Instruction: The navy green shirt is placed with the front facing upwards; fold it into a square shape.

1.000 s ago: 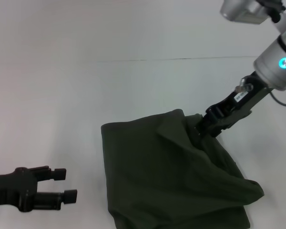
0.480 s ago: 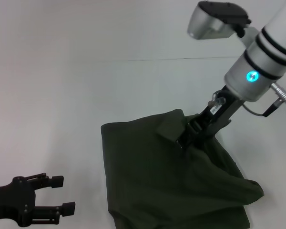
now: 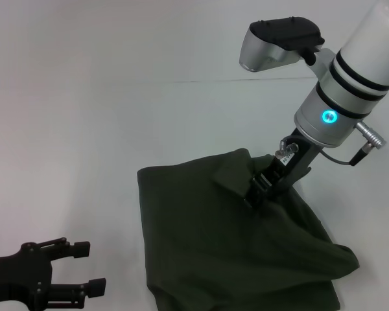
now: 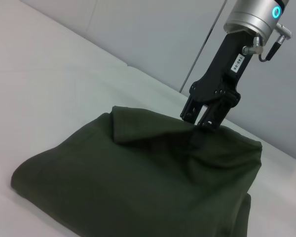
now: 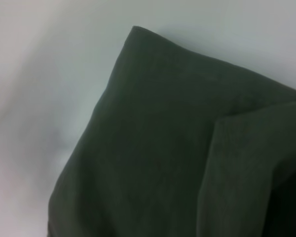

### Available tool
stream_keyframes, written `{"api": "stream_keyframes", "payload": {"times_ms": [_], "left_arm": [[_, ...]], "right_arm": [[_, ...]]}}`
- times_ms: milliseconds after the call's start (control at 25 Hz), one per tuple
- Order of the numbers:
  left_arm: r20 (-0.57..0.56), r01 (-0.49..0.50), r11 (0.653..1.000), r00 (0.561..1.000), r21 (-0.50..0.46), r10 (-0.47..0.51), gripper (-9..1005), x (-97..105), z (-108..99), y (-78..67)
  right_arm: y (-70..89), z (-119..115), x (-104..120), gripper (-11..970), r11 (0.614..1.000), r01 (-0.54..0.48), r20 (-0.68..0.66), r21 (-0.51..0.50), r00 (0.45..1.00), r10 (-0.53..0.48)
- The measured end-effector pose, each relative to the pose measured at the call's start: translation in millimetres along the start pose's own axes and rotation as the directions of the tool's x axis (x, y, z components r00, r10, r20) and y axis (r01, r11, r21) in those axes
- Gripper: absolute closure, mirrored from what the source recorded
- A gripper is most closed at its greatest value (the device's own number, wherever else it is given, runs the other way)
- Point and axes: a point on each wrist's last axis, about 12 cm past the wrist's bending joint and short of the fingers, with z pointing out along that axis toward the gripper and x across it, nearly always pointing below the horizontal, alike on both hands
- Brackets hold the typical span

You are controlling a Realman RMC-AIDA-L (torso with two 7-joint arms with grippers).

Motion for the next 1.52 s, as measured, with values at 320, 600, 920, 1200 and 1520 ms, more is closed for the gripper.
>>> {"api": "stream_keyframes", "payload": {"times_ms": [320, 600, 920, 1200, 1520], "left_arm": [[0.003, -0.002, 1.000, 1.000, -0.001, 0.002, 94, -0.1, -0.2, 0.1], [0.004, -0.002, 1.000, 1.000, 0.000, 0.002, 97, 0.1, -0.2, -0.2], [0.002, -0.002, 1.000, 1.000, 0.006, 0.002, 101, 0.4, 1.0, -0.8], [0.003, -0.004, 1.000, 1.000, 0.010, 0.004, 105, 0.3, 2.7, -1.3], [0.005, -0.004, 1.000, 1.000, 0.017, 0.004, 109, 0.0, 3.3, -2.0]], "right_arm": [[-2.9, -3.3, 2.0, 558, 1.000, 0.010, 0.025, 0.011, 1.000, -0.010], [-12.1, -7.8, 7.4, 785, 1.000, -0.015, 0.044, 0.012, 0.999, 0.014], [-35.3, -10.6, 26.7, 919, 0.996, -0.086, 0.086, 0.002, 0.993, 0.086], [-57.3, -11.1, 45.9, 917, 0.986, -0.158, 0.139, -0.061, 0.976, 0.165], [-71.0, -2.8, 55.7, 858, 0.976, -0.208, 0.123, -0.057, 0.969, 0.214]]}}
